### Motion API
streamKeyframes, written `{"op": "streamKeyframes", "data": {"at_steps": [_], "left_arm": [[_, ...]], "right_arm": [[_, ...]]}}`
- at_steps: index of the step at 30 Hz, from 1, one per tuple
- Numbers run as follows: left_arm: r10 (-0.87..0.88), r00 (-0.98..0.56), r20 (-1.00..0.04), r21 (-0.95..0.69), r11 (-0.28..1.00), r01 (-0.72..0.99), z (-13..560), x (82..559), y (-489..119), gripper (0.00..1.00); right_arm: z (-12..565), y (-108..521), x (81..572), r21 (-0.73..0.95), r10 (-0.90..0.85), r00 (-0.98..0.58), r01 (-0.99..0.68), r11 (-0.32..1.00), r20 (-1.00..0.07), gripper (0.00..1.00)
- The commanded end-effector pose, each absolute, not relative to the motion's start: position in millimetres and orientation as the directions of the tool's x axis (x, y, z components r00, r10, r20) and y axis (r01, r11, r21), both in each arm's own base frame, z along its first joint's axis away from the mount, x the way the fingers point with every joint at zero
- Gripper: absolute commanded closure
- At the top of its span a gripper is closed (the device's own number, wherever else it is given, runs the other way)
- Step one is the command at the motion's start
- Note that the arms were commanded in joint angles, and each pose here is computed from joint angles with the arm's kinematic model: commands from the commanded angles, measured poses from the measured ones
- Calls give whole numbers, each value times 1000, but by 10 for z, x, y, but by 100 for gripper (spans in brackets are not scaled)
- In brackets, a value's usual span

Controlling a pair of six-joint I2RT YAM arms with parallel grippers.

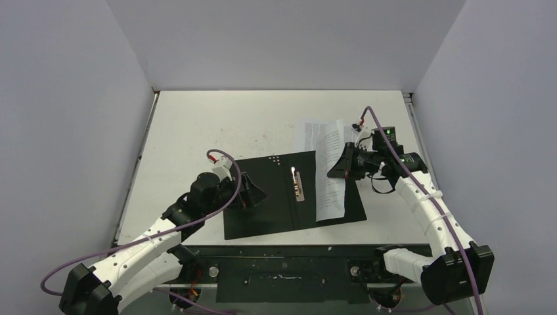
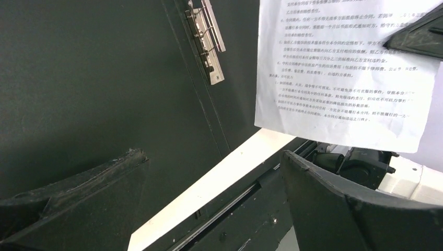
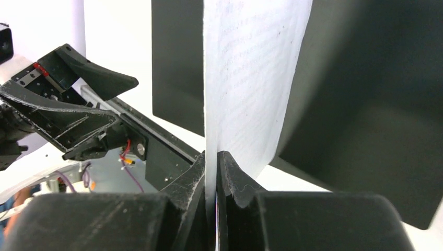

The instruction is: Put the files into the folder

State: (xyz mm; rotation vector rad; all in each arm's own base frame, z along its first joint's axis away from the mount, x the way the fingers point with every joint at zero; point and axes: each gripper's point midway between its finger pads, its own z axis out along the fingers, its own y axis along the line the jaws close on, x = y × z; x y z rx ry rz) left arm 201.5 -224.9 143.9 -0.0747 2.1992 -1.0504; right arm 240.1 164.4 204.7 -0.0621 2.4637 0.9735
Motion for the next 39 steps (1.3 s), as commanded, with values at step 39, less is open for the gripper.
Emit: {"op": "streamKeyframes", "data": {"at_steps": [39], "left_arm": [[-304,-760,-574,-723,624,296,1457,1983,-2357,3]], "right_arm": [[1131,1112,2492,478,201,-872,-42,877,-446,95]]}}
